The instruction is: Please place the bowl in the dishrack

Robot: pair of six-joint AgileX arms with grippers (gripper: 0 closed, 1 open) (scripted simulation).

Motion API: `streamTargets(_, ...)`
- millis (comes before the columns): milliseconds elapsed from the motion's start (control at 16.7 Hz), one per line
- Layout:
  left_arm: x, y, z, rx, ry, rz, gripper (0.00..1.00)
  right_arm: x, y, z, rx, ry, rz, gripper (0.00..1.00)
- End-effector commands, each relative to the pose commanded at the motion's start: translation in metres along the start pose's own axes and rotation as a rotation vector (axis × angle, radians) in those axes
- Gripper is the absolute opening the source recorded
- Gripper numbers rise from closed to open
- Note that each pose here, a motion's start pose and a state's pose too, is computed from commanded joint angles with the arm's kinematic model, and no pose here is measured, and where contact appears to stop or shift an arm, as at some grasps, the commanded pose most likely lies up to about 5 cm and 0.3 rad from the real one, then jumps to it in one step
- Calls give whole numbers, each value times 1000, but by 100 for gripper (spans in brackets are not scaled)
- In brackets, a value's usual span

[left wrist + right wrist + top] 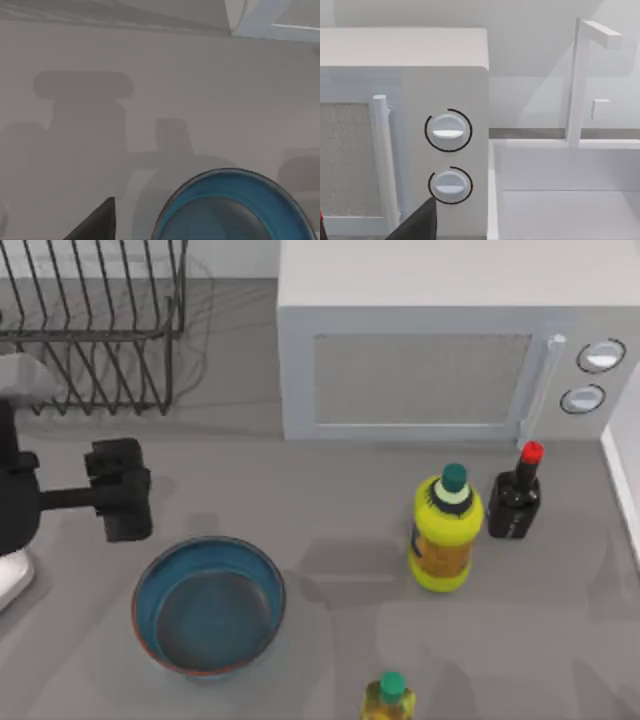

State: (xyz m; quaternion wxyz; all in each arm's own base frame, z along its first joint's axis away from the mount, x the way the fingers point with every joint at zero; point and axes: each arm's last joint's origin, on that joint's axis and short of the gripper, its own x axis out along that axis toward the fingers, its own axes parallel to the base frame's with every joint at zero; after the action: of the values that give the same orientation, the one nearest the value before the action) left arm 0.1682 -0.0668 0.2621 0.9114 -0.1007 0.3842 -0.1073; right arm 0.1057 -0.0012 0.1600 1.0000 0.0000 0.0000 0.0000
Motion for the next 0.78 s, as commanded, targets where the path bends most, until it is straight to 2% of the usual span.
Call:
streamTargets(240,46,-55,32,-26,361,65,100,0,0,0,0,0,0,100)
streamTargets(420,85,-96,37,-20,568,154,100,0,0,0,0,0,0,100)
streamTargets(600,114,-128,30,-4,700,238,100,0,0,0,0,0,0,100)
streamTargets(780,128,-145,22,8,764,289,100,0,0,0,0,0,0,100)
